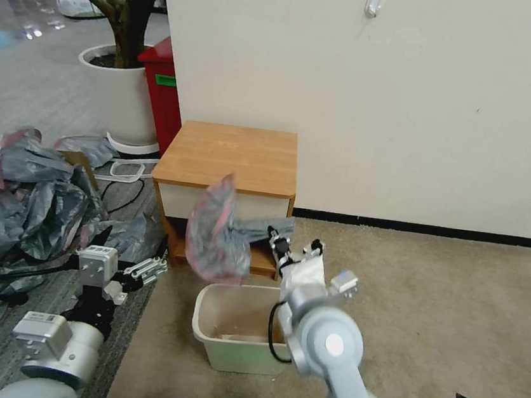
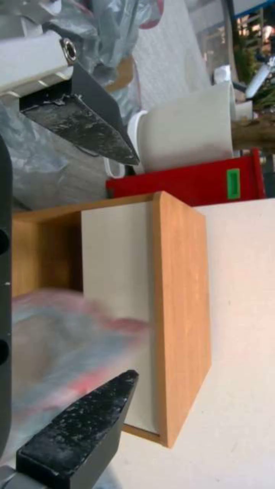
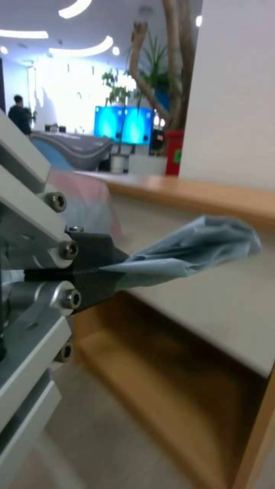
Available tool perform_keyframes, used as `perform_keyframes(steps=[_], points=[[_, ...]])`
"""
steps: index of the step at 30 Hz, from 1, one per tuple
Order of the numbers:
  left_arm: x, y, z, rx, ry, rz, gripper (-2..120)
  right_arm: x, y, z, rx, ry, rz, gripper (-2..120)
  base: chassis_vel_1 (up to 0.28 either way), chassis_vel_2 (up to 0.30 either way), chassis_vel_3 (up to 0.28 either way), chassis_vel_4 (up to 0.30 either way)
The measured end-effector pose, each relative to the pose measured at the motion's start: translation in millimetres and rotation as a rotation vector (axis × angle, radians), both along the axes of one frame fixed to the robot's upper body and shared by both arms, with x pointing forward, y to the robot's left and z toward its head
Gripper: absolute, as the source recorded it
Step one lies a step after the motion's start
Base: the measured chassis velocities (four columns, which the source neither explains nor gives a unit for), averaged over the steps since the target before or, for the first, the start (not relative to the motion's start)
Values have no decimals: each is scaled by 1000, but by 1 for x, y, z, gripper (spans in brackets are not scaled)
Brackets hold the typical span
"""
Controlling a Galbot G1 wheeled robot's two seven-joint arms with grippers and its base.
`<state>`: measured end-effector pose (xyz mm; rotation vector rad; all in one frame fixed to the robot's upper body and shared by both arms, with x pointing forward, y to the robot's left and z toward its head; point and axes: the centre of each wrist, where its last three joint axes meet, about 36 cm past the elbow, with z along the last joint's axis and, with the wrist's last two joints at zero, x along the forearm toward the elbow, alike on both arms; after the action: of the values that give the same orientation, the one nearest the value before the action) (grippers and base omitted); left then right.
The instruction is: Pick up the garbage bag from the table and place it over the trash can.
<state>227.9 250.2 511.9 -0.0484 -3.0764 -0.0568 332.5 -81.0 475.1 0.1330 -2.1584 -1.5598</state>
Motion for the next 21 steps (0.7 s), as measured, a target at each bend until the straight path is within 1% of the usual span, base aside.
perform_keyframes(steps=[1,4,10,14,19,21], points=[[0,0,0,0,0,0,100,0,0,0,0,0,0,0,0,0,0,0],[1,0,-1,2,-1,-5,100,-14,2,-1,-5,59,-8,0,0,0,0,0],[2,1,-2,3,1,-7,100,-22,7,2,-3,108,-9,0,0,0,0,0],[2,3,-2,8,0,-1,100,-39,17,1,-6,185,10,0,0,0,0,0],[2,3,-2,9,-2,2,100,-41,19,-7,-21,219,-3,0,0,0,0,0],[2,3,-2,7,-1,2,100,-41,19,-13,-55,221,-10,0,0,0,0,0]])
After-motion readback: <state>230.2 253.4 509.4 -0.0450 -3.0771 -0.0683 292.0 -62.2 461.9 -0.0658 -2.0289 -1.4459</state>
